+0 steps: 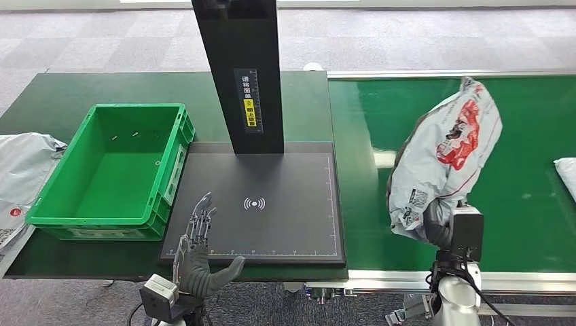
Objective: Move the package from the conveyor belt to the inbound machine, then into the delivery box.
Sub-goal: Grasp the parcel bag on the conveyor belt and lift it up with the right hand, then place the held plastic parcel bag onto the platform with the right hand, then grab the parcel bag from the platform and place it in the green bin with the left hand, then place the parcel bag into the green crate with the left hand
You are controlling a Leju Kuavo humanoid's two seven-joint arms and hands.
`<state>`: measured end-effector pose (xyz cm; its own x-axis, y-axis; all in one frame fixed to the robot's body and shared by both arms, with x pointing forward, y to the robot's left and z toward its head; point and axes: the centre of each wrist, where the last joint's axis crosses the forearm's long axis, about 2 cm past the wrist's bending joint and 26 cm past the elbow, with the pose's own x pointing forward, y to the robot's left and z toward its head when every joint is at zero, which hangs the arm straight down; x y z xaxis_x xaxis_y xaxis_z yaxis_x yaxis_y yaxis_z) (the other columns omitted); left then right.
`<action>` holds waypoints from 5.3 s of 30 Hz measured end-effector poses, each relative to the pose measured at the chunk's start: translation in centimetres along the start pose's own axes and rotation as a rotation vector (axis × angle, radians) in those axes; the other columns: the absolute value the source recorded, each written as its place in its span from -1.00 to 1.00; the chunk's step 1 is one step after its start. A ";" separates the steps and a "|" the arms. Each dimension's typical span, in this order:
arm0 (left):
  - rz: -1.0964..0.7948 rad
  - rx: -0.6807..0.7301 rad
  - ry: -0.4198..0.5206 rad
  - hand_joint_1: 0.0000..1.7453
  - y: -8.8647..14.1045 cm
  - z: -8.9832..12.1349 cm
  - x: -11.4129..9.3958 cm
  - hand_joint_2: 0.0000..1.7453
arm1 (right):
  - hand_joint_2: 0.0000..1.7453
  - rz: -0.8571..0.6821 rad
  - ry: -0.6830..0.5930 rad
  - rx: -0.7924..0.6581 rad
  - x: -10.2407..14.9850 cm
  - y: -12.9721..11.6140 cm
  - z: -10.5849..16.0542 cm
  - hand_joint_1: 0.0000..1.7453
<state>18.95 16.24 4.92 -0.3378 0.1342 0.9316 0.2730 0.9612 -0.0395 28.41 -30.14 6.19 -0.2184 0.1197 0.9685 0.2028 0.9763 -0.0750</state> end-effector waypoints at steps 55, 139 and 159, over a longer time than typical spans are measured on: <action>0.044 -0.008 -0.034 -1.00 -1.1 -0.5 0.8 1.00 | 1.00 1.063 -0.640 0.761 2.2 13.7 -3.7 -1.00; -1.280 0.138 -0.562 1.00 6.3 -7.1 6.5 1.00 | 1.00 -0.392 -0.202 0.006 5.6 5.9 6.0 -1.00; -1.371 0.331 0.166 1.00 11.6 -22.1 3.8 1.00 | 1.00 -0.336 -0.190 -0.072 5.5 6.4 5.7 -1.00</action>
<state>40.75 22.61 15.97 -0.0442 -0.9428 0.3304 -0.4072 0.3190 0.8559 23.06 -22.25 9.73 -0.4557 -0.1670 0.8743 0.1545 0.9525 0.2624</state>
